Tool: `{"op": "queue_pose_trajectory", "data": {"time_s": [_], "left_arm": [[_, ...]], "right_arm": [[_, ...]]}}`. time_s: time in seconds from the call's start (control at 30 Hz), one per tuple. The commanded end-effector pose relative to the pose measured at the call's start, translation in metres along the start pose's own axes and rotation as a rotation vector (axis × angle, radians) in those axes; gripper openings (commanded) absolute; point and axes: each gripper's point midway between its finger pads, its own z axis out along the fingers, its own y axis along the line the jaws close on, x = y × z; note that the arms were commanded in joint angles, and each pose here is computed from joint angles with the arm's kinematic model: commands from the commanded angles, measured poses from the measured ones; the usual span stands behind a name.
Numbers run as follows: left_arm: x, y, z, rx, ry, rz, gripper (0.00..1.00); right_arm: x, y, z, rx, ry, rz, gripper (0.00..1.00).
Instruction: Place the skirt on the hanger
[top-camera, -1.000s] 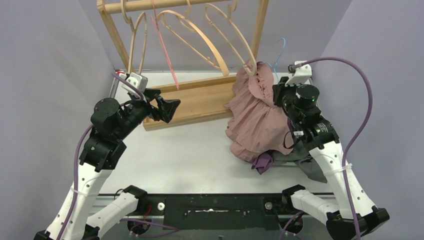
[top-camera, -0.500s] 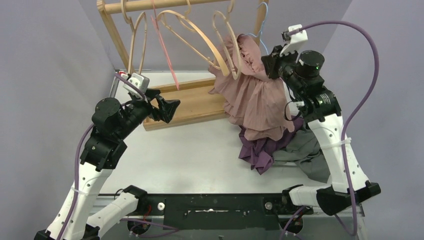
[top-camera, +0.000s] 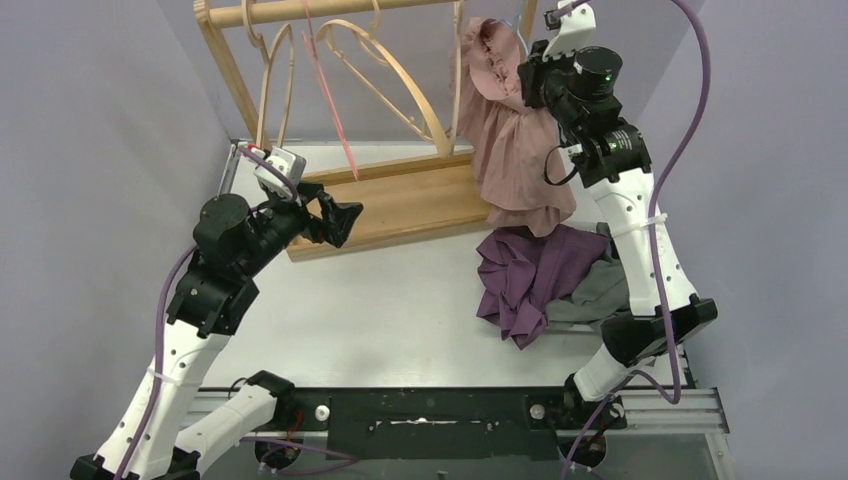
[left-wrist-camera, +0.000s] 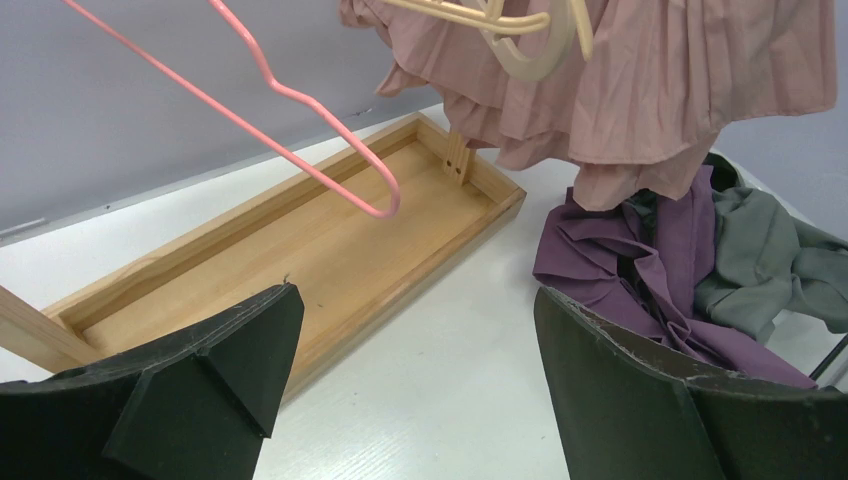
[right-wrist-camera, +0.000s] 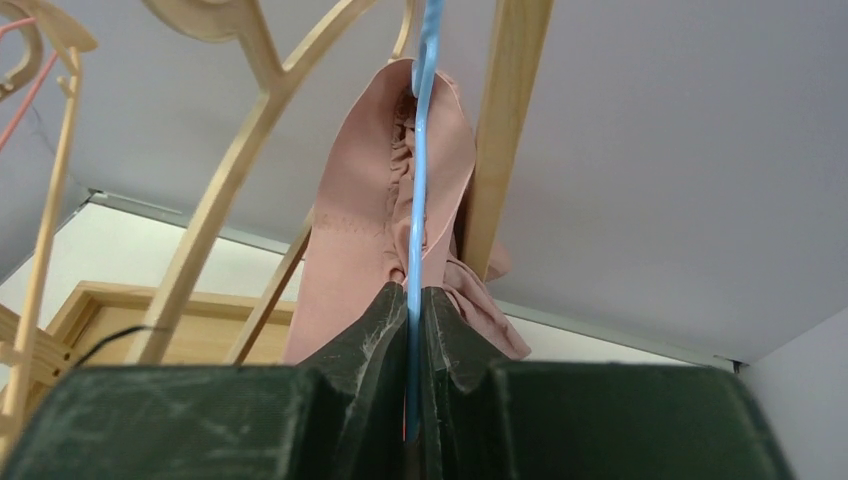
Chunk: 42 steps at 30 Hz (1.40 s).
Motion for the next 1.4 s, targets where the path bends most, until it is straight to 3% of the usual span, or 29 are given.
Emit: {"op": "queue_pose_trajectory", "data": {"time_s": [0.0,0.1,0.33,0.37,0.47,0.53,0.7,1.07,1.37], "left_arm": [[-0.011,0.001,0.0,-0.006,-0.047,-0.008,0.87],[-0.006,0.001,0.0,-0.006,-0.04,-0.023,0.87],[0.002,0.002,0.001,-0.012,-0.022,-0.026,0.87],[0.002,0.003,0.001,-0.015,-0.02,-0.025,0.87],[0.003,0.005,0.002,-0.024,-0.011,-0.028,0.88],[0.005,0.006,0.002,-0.034,0.003,-0.033,0.9],[0.025,0.01,0.003,-0.057,0.077,-0.067,0.92],[0.084,0.008,-0.005,-0.054,0.141,-0.22,0.9],[0.108,0.003,-0.002,-0.026,0.164,-0.297,0.89]], "right_arm": [[-0.039,-0.017,0.0,0.056,-0.128,0.012,0.0],[-0.022,-0.018,0.004,0.06,-0.089,0.019,0.02],[-0.009,-0.016,-0.005,0.017,-0.051,0.036,0.2],[-0.01,-0.015,-0.008,0.012,-0.049,0.039,0.26],[-0.026,-0.018,-0.024,0.032,-0.084,0.07,0.62],[-0.039,-0.024,-0.04,0.063,-0.12,0.1,0.71],[-0.027,-0.045,-0.088,0.194,-0.089,0.148,0.77],[0.18,-0.073,-0.228,0.581,0.371,0.343,0.84],[0.272,-0.057,-0.2,0.596,0.527,0.452,0.93]]}}
